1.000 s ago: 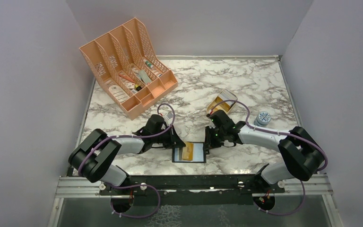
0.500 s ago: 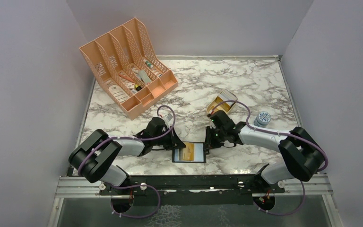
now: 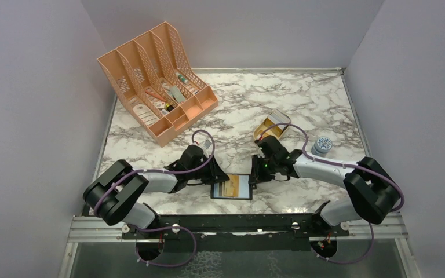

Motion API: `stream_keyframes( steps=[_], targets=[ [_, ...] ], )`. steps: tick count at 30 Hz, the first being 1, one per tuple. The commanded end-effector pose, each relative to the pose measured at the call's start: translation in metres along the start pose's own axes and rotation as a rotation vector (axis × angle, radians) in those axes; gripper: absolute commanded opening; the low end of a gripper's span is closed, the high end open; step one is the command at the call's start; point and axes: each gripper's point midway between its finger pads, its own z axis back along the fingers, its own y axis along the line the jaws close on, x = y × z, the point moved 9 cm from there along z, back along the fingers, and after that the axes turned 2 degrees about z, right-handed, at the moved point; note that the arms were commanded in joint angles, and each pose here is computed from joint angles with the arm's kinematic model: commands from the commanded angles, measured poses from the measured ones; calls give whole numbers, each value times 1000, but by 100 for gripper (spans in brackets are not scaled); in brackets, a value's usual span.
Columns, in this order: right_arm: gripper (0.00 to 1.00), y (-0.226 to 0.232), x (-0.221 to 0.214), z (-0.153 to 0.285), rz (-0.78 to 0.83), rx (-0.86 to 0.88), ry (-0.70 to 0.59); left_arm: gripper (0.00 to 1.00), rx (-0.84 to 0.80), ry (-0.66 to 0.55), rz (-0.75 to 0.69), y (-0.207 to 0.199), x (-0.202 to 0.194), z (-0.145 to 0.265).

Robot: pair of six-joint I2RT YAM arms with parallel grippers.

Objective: Put the credit cards into the card holder
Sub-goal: Insert the credit card into the card holder.

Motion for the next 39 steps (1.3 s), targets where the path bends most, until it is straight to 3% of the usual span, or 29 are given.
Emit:
stream_keyframes(
  steps=[1, 5, 12, 39],
  targets=[
    [21, 6, 0, 13, 7, -11, -27, 30, 20, -30, 11, 0, 0, 4],
    [27, 13, -3, 21, 11, 30, -28, 42, 24, -16, 2, -3, 0, 6],
    [30, 18, -11, 20, 14, 24, -17, 49, 92, -22, -20, -6, 2, 15],
    [21, 8, -23, 1, 9, -20, 14, 51, 64, 52, -19, -18, -21, -3]
  ],
)
